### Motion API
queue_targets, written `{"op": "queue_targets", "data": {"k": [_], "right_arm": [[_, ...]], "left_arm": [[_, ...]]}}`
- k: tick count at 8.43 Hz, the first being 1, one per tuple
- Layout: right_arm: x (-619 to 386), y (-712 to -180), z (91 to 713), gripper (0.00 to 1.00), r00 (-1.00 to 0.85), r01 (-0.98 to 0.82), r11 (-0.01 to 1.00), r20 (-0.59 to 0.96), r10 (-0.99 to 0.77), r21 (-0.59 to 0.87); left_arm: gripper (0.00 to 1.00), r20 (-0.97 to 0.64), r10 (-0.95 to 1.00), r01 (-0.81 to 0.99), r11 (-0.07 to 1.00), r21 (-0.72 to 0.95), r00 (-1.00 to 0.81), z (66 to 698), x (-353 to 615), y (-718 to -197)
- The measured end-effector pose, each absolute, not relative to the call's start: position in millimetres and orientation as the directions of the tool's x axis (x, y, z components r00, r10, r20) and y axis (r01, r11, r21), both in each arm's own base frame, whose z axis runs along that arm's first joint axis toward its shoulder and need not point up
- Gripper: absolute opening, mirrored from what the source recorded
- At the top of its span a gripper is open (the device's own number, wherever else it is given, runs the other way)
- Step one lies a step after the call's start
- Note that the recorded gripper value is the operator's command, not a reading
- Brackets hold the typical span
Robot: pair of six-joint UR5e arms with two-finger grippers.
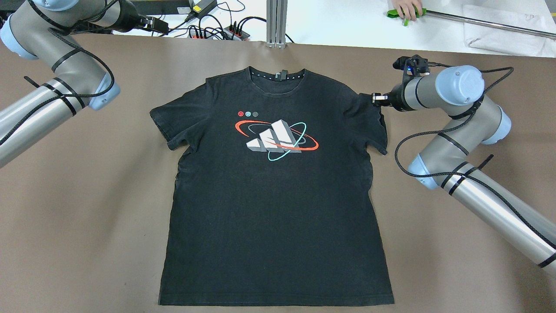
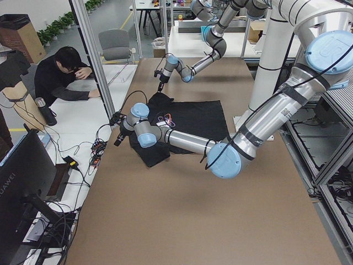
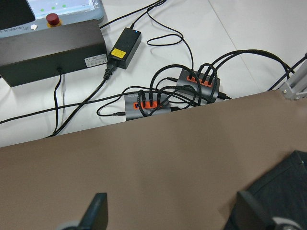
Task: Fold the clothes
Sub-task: 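Fold the grasped sleeve inward over the shirt body with the right gripper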
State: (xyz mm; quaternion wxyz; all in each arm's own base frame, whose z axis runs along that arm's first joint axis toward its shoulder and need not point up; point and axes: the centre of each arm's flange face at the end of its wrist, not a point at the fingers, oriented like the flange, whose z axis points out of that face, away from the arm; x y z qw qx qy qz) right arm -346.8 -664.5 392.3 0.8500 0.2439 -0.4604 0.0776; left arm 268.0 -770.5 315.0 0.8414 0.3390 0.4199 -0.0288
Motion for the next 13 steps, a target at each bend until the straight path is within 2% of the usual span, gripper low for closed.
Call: {"op": "queue_targets", "data": {"k": [5, 8, 9, 10, 13], "right_arm": [[-420.4, -660.4, 277.2, 0.0, 0.56, -0.324, 0.881, 0.821, -0.115, 0.344], [-473.1, -643.4, 247.4, 0.0, 0.611, -0.377, 0.839, 0.786, -0.092, 0.392], [-481.7, -642.4, 244.2, 0.44, 0.62, -0.384, 0.832, 0.779, -0.089, 0.401], [-488.2, -643.5, 242.2, 0.94, 0.628, -0.389, 0.827, 0.774, -0.085, 0.406], [-492.3, -645.6, 243.7, 0.94, 0.636, -0.394, 0.819, 0.767, -0.085, 0.417]], "left_arm": [[0.94, -0.724, 0.227, 0.332, 0.773, 0.541, 0.652, 325.3, 266.2, -769.9], [0.94, -0.718, 0.218, 0.333, 0.773, 0.54, 0.661, 330.9, 268.6, -770.9], [0.94, -0.715, 0.217, 0.333, 0.771, 0.543, 0.664, 331.2, 271.6, -770.3], [0.94, -0.712, 0.216, 0.334, 0.768, 0.547, 0.669, 331.4, 275.6, -769.4], [0.94, -0.707, 0.22, 0.331, 0.765, 0.552, 0.672, 330.5, 284.5, -766.9]]}}
